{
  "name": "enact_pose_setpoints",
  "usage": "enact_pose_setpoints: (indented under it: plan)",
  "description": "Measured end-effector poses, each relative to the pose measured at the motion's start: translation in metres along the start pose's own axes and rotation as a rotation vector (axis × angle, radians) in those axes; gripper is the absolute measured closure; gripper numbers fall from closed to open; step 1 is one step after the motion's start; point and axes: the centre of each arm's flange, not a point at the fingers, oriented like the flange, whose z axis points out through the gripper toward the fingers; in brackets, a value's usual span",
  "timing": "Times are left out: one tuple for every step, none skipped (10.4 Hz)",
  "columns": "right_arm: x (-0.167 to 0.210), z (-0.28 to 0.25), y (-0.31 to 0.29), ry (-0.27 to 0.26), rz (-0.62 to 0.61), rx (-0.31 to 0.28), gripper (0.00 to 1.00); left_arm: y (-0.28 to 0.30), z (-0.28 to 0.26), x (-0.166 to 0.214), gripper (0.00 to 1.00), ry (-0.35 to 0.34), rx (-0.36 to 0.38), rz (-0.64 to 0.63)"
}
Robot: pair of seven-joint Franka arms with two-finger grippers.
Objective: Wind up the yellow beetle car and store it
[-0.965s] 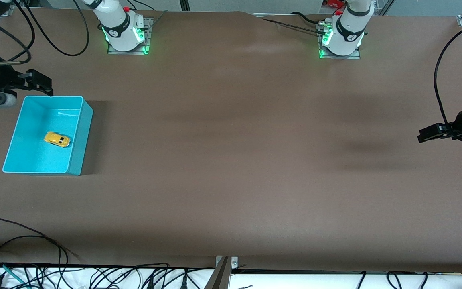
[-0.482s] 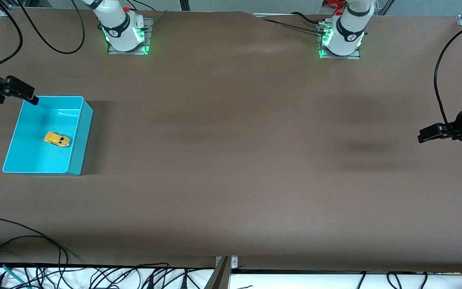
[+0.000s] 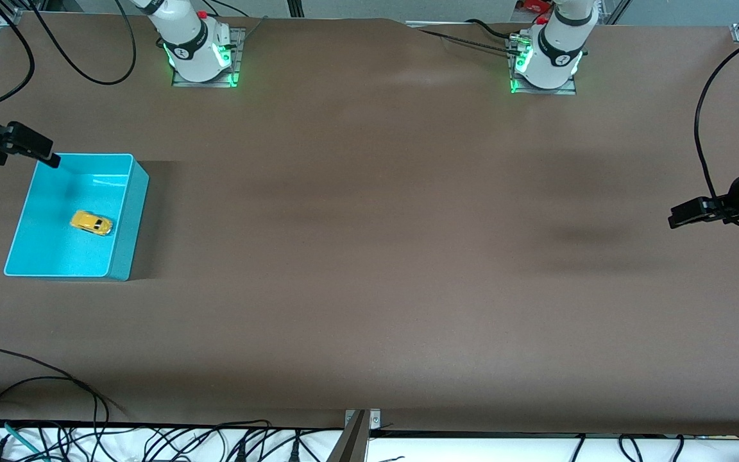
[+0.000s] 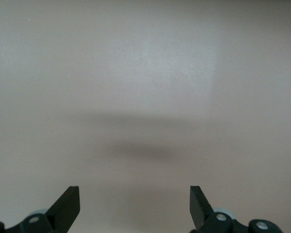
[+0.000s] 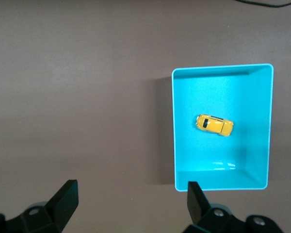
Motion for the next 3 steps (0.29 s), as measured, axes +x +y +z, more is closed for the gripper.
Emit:
enact_pose_setpoints:
  plan:
    - [-0.0022,0.0000,-0.0002,-0.012,-0.001,0.000,0.00,-0.0002,0.0000,0.0000,0.00,0.000,0.000,0.000]
    - [-0.0039,0.0012,-0.0009,-0.027,-0.002,0.000,0.00,-0.0002,0.0001,0.0000,0.00,0.000,0.000,0.000]
    - [-0.0049,0.0021,-0.0019,-0.036,-0.004,0.000,0.00,-0.0003,0.0001,0.0000,0.00,0.000,0.000,0.000]
